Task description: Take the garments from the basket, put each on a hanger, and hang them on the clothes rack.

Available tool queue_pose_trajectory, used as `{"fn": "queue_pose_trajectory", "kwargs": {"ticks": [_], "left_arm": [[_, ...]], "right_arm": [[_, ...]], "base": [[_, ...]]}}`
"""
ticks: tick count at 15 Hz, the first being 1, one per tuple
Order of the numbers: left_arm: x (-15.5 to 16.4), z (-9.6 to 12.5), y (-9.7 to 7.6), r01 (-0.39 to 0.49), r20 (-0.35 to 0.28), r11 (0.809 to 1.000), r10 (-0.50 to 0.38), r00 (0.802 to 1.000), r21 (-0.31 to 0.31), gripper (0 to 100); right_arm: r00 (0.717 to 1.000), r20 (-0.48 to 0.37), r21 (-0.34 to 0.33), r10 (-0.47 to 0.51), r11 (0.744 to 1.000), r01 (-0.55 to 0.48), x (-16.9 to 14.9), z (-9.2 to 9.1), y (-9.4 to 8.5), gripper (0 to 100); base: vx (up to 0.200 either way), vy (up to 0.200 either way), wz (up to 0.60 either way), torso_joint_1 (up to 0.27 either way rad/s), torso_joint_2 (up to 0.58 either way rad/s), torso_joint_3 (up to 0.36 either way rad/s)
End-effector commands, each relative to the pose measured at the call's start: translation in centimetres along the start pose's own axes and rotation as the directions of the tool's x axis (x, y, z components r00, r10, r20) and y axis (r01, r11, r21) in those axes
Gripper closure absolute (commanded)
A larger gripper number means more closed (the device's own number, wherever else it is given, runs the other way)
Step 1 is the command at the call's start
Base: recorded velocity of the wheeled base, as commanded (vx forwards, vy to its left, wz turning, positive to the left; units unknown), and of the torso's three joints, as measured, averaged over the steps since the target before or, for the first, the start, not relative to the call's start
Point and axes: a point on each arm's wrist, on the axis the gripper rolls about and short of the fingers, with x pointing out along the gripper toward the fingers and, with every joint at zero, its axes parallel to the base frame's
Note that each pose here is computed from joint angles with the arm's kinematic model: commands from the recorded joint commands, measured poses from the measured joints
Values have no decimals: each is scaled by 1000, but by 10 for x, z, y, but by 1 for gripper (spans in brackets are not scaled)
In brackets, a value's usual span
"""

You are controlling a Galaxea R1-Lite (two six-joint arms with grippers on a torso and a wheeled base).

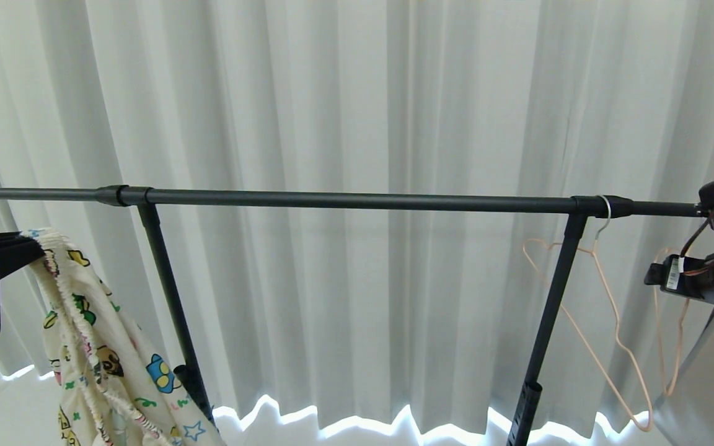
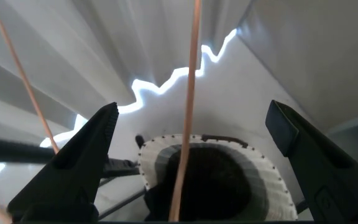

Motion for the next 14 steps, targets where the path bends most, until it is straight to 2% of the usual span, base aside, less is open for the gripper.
{"fn": "queue_pose_trajectory", "kwargs": {"ticks": [1, 7, 12, 14], "left_arm": [[1, 0, 0, 1, -2, 1000, -1, 1000, 0, 100], [2, 0, 0, 2, -6, 1000, -2, 1000, 1, 100], [1, 0, 0, 1, -5, 1000, -1, 1000, 0, 100], [1, 0, 0, 1, -2, 1000, -1, 1000, 0, 100]], "right_arm": [[998, -50, -4, -24, 1000, 24, 20, -7, 8, 0], [998, -61, 42, -27, 999, 29, 21, -17, 23, 0], [997, -31, 60, -70, 996, 72, 19, -17, 21, 0], [994, -40, 52, -100, 993, 102, 19, -24, 17, 0]], "base": [[0, 0, 0, 0, 0, 0], [0, 0, 0, 0, 0, 0], [0, 0, 0, 0, 0, 0], [0, 0, 0, 0, 0, 0]]}}
